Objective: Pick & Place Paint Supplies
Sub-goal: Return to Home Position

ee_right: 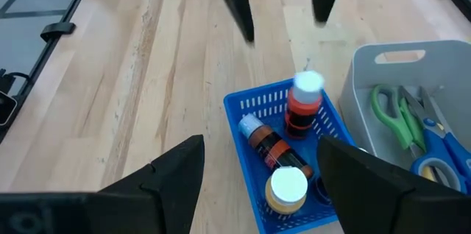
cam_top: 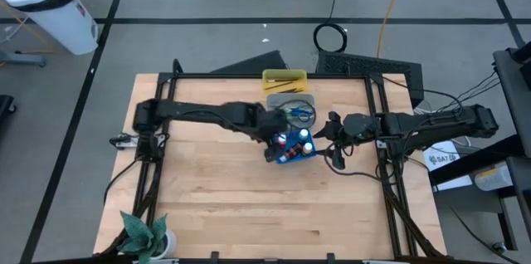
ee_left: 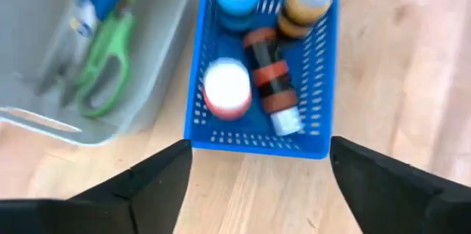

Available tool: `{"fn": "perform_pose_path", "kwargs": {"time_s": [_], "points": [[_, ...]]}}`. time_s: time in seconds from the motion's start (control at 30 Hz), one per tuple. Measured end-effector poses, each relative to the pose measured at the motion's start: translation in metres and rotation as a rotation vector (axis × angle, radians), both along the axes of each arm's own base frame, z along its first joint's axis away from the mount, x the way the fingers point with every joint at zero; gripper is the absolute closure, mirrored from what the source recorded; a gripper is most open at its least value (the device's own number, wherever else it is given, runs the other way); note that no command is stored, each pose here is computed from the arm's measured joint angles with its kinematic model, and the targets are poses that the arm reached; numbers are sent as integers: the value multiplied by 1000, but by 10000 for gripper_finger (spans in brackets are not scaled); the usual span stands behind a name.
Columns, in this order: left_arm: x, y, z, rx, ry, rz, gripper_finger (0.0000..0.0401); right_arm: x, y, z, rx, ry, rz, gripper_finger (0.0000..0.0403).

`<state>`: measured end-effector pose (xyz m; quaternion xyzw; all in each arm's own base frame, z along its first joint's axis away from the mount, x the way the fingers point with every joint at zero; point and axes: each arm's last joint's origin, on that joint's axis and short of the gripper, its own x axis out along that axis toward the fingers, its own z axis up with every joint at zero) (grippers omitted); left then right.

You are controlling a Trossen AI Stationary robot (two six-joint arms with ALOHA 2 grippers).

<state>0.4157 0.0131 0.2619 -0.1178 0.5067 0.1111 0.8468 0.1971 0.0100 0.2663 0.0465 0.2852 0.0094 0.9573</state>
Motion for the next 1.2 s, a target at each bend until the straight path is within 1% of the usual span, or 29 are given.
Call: {"fn": "perform_pose_path", "kwargs": {"time_s": [0.1,0.2,0.3,0.37,0.4,0.47,0.53,0.6,0.63,0.7,0.77,0.87,1.0,1.1,1.2], "points": [[-17,0,29,10,-39,-16,50,0,0,0,0,0,0,156],[-49,-2,64,32,-36,-46,36,-3,0,2,0,-2,0,156],[-92,-2,98,56,-11,-55,28,-15,-1,14,0,-22,-3,156],[-125,-2,119,44,3,-3,25,-27,-2,28,2,-59,-6,156],[-141,-2,129,58,-10,23,24,-35,-3,36,3,-88,-6,156],[-173,-8,151,133,-78,47,23,-52,-3,50,6,-146,-6,156],[-205,-16,168,205,-177,61,23,-69,-4,59,10,-201,-6,156],[-238,-25,177,243,-286,91,23,-85,-5,60,25,-254,-12,156],[-252,-28,177,255,-348,109,23,-91,-5,58,36,-276,-16,156],[-275,-35,166,282,-450,115,23,-98,-5,47,57,-330,-22,156],[-291,-39,146,305,-535,109,22,-98,-5,30,68,-384,-24,156],[-301,-43,108,297,-638,108,22,-96,-5,3,55,-435,-17,156],[-302,-49,60,263,-745,70,22,-92,-5,-27,-1,-469,-5,156],[-300,-53,24,238,-795,71,22,-88,-7,-48,-21,-507,-55,156],[-296,-56,-7,234,-807,63,22,-86,-8,-63,-28,-550,-101,156]]}}
